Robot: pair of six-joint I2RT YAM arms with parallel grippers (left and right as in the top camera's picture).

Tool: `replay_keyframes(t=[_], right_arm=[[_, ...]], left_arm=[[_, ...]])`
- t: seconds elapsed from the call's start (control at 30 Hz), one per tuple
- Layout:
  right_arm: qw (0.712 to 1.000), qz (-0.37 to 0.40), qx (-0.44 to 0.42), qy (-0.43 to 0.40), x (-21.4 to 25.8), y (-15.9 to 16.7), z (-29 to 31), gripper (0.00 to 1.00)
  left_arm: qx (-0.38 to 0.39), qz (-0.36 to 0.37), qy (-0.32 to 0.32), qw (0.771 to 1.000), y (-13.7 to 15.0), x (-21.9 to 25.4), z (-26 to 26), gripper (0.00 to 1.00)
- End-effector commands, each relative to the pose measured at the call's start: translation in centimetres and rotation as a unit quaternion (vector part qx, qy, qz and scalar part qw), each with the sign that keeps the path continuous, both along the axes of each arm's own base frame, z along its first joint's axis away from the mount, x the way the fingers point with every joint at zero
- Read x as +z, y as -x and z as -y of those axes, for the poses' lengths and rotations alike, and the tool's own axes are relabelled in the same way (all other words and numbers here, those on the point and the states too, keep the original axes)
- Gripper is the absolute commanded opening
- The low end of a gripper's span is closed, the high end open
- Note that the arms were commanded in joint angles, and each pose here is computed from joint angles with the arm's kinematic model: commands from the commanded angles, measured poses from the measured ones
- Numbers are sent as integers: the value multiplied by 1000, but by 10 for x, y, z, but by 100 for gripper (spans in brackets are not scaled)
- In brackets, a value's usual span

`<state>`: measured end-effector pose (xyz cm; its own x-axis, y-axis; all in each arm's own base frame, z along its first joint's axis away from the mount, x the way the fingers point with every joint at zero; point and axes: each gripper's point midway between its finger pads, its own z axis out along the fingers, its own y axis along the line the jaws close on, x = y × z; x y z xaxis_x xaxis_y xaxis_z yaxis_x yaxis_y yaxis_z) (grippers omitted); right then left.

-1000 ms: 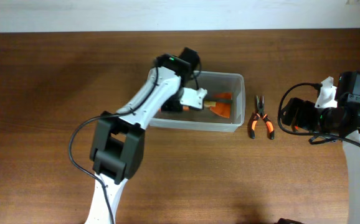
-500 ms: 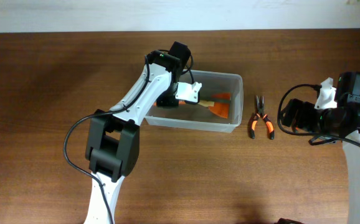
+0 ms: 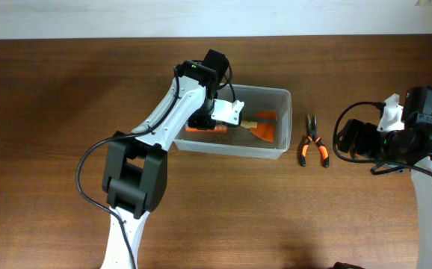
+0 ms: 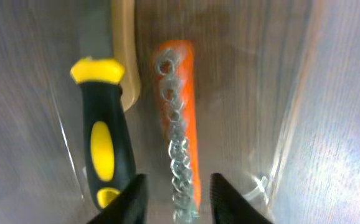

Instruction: Pack container

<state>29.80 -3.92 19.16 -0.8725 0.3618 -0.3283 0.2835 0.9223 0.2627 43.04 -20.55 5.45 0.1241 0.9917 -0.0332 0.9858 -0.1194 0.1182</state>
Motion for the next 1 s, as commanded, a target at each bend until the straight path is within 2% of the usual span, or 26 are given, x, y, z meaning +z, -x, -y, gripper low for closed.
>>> replay_keyframes(t=[0.0, 0.1, 0.23, 0.33, 0.57, 0.7, 0.77, 0.83, 0.97], right_arm=[[1000, 7, 2, -4, 5, -3, 0, 99], [1000, 7, 1, -4, 5, -3, 0, 99], [1000, 11, 2, -3, 5, -5, 0, 99], [1000, 16, 2, -2, 6, -7, 1, 99], [1000, 28, 2, 2, 8, -13, 2, 99], [1000, 18, -7, 21, 5, -12, 10, 98], [999, -4, -18, 43, -3, -7, 19, 96], [998, -40, -20, 50, -16, -2, 23, 95], [994, -100, 12, 36, -49, -2, 20, 95]], left_arm=[[4, -9, 28, 1000, 5, 4, 9, 99], [53, -3, 43, 998, 2, 13, 12, 99], [197, 31, 95, 975, -16, 57, 18, 99], [271, 67, 145, 949, -25, 113, 15, 99], [333, 186, 266, 885, -25, 264, -21, 99], [425, 235, 305, 819, -20, 320, -85, 99], [499, 255, 307, 770, -20, 332, -133, 99], [571, 261, 302, 718, -19, 334, -184, 99], [681, 245, 274, 634, -7, 315, -267, 99]])
